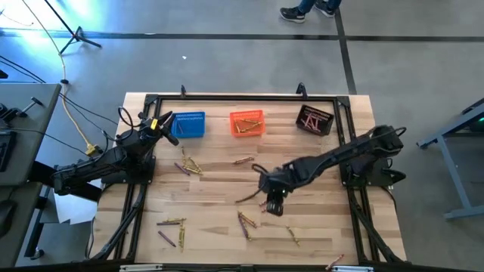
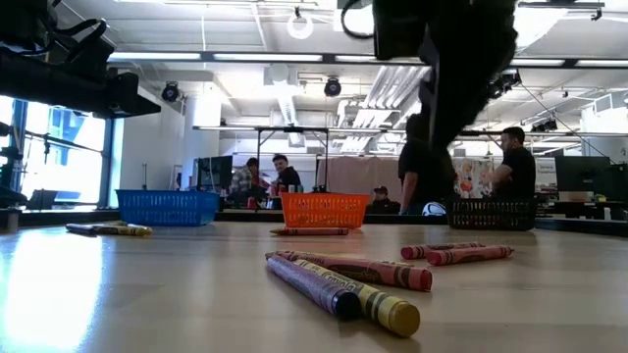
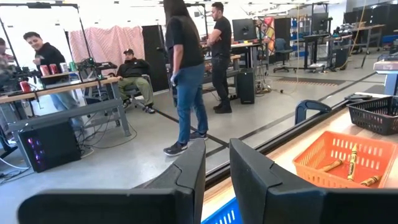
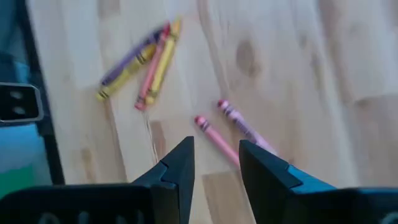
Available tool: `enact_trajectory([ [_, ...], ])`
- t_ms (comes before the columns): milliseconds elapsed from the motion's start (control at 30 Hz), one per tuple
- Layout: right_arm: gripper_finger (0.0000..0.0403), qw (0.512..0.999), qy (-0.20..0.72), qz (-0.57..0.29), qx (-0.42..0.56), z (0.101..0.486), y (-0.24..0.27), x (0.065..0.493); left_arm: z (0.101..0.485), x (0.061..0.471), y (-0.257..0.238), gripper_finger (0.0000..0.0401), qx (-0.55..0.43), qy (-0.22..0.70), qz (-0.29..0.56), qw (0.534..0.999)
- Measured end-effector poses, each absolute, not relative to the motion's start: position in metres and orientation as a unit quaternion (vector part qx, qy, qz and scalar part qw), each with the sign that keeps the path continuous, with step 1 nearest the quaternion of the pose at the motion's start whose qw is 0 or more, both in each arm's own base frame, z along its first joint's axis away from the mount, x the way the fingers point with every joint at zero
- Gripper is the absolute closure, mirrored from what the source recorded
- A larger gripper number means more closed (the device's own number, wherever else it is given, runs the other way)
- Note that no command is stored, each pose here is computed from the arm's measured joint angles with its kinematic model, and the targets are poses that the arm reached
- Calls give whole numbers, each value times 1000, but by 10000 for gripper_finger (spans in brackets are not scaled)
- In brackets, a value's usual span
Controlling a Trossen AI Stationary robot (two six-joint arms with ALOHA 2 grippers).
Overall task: Sort crayons
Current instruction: Put the red crayon into the black bin
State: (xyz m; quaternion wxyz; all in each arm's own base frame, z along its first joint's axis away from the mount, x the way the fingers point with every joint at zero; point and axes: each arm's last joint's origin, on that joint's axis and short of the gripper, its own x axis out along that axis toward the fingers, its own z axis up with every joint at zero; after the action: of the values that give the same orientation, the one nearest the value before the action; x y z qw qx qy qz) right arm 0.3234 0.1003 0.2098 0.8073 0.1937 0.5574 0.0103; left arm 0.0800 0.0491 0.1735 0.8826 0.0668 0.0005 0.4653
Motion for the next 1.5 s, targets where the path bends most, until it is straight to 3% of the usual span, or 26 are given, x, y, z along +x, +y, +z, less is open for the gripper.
enact_trajectory([
  [367, 291, 768, 618, 47, 165, 156, 128, 332, 174, 80, 49, 341, 67, 1, 465, 883],
  [633, 291, 772, 619, 66, 126, 152, 128, 332, 174, 80, 49, 341, 67, 0, 465, 883],
  [900, 291, 790, 603, 105, 29, 152, 126, 333, 174, 80, 49, 341, 67, 0, 465, 883],
  [1200, 292, 767, 631, 117, 2, 128, 127, 335, 174, 80, 49, 341, 67, 0, 465, 883],
  [1300, 309, 767, 632, 109, -2, 127, 127, 335, 174, 80, 49, 341, 67, 0, 465, 883],
  [1500, 390, 757, 645, 103, 25, 127, 124, 333, 173, 80, 49, 341, 67, 1, 465, 883],
])
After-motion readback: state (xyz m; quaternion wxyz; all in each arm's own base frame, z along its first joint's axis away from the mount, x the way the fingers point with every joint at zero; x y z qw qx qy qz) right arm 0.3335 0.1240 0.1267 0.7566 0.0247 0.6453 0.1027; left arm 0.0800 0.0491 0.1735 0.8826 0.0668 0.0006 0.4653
